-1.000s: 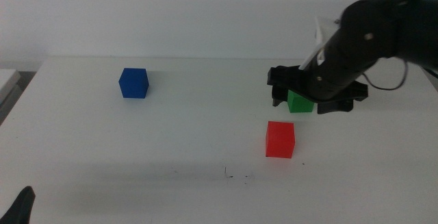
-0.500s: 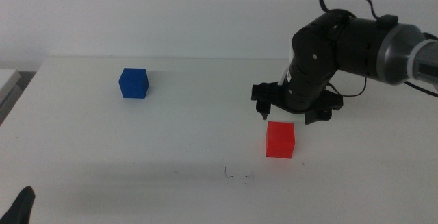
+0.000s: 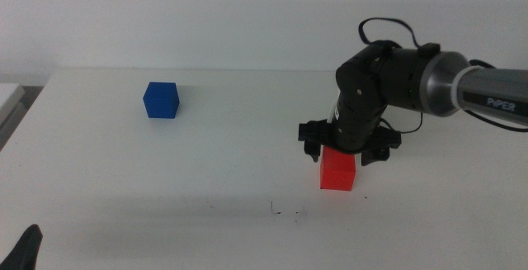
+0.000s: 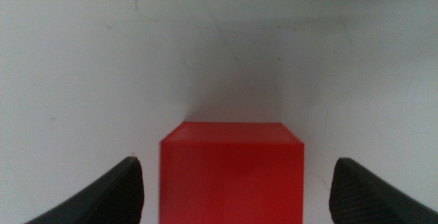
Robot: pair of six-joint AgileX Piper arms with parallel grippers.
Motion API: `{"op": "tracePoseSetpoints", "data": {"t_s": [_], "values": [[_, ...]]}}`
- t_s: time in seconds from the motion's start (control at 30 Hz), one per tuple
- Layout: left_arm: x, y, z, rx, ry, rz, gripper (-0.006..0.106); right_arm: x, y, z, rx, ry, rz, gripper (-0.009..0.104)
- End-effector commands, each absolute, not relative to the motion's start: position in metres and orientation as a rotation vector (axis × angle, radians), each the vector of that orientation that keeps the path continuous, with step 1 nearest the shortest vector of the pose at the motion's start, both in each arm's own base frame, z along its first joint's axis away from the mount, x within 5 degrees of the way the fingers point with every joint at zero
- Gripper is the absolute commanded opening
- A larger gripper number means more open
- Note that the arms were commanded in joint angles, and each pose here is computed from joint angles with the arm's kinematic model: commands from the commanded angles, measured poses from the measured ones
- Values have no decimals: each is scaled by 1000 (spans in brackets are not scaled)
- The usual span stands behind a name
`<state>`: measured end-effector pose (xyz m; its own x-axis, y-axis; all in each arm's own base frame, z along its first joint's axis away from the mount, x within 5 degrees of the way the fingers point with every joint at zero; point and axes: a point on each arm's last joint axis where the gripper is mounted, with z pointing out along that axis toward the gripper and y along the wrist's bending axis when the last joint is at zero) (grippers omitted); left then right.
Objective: Stack red cubes first, then green, then blue cubes in a specific spot.
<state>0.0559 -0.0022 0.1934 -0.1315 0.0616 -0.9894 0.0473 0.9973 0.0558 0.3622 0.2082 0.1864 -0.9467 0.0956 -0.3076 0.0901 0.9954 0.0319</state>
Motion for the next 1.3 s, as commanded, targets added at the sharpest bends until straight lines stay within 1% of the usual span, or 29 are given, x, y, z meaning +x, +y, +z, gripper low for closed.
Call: {"op": "tracePoseSetpoints", "data": {"t_s": [0.0,0.07,0.1,0.13,0.23,0.3,0.33,0.4,0.57,0.73,0.8,0.93,1.07,1.27], "values": [[56,-2,195,82,1687,11,94,365,210,179,115,2824,-2,91],[56,-2,195,82,1687,11,94,365,210,174,112,2836,-17,87],[56,-2,195,82,1687,11,94,366,210,172,111,2839,-22,83],[56,-2,195,82,1687,11,94,366,210,169,108,2842,-28,76],[56,-2,195,82,1687,11,94,366,210,168,103,2842,-37,45],[56,-2,195,82,1687,11,94,365,211,170,97,2838,-32,28],[56,-2,195,82,1687,11,94,363,213,174,92,2832,-30,21],[56,-2,195,82,1687,11,94,359,219,186,83,2811,-22,14],[56,-2,195,82,1687,11,94,349,246,217,56,2769,-43,15],[56,-2,195,82,1687,11,94,336,277,227,-2,2753,-4,15],[56,-2,195,82,1687,11,94,330,285,224,-1,2757,-7,15],[56,-2,195,79,1687,8,94,321,296,214,-1,2784,-41,15],[56,-2,195,79,1687,8,94,318,303,203,9,2798,-47,15],[56,-2,195,81,1687,10,94,323,303,183,-5,2816,-109,15]]}}
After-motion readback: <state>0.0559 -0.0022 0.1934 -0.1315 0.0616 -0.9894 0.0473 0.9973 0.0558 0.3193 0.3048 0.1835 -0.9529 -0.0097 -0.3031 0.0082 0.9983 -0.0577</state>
